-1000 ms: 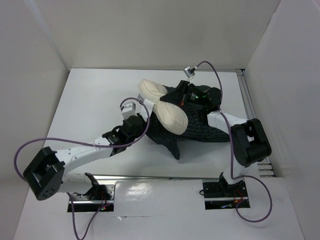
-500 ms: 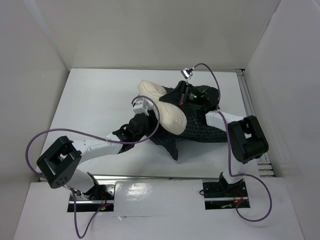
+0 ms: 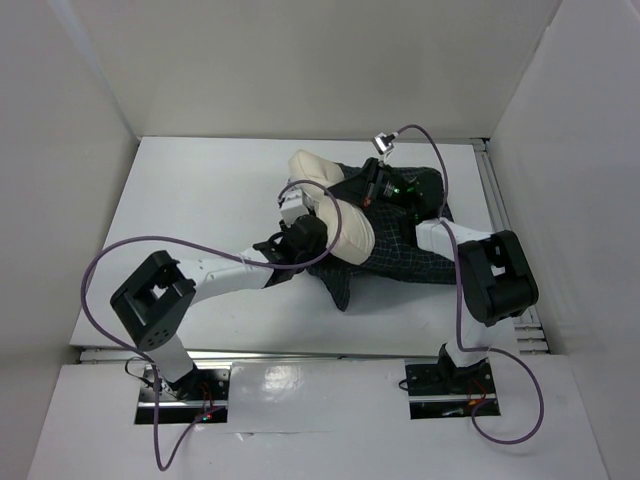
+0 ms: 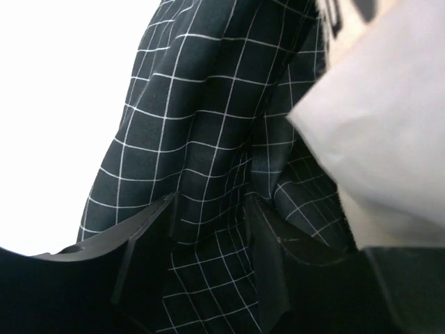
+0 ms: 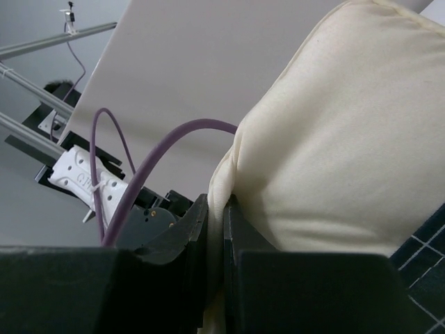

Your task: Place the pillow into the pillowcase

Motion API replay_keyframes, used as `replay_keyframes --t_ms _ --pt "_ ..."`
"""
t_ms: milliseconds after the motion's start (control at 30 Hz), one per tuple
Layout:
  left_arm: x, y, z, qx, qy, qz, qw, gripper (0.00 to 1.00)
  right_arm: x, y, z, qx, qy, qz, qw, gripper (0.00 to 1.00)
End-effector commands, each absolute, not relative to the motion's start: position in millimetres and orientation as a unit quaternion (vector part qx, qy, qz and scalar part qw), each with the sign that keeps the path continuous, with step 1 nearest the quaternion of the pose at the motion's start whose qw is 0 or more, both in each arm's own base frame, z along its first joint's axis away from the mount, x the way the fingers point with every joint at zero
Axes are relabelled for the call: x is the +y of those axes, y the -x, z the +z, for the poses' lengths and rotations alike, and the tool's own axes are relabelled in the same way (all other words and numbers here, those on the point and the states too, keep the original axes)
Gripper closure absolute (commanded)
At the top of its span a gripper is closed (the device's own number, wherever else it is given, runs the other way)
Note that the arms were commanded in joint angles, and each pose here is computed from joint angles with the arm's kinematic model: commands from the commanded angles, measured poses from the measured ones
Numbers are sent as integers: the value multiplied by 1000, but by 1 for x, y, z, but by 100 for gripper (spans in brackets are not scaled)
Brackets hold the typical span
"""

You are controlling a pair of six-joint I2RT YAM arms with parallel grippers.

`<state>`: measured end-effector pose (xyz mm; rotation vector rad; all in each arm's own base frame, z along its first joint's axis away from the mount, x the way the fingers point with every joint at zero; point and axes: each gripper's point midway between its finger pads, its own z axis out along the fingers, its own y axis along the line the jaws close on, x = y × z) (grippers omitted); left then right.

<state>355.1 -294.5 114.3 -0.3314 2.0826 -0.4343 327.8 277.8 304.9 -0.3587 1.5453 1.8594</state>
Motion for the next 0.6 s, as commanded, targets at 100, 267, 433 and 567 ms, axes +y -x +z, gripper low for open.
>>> replay_keyframes --t_ms 100,267,433,567 --pt "-331 -349 109 837 72 -249 482 35 268 -262 391 392 319 710 491 100" --pt "-329 -344 108 823 61 -270 497 15 267 -259 396 385 323 712 490 100" --pt "-327 -361 80 863 95 -183 462 21 266 -255 411 368 339 710 495 100" --pt "-326 -362 84 867 99 -174 457 70 270 -253 411 376 343 707 490 100"
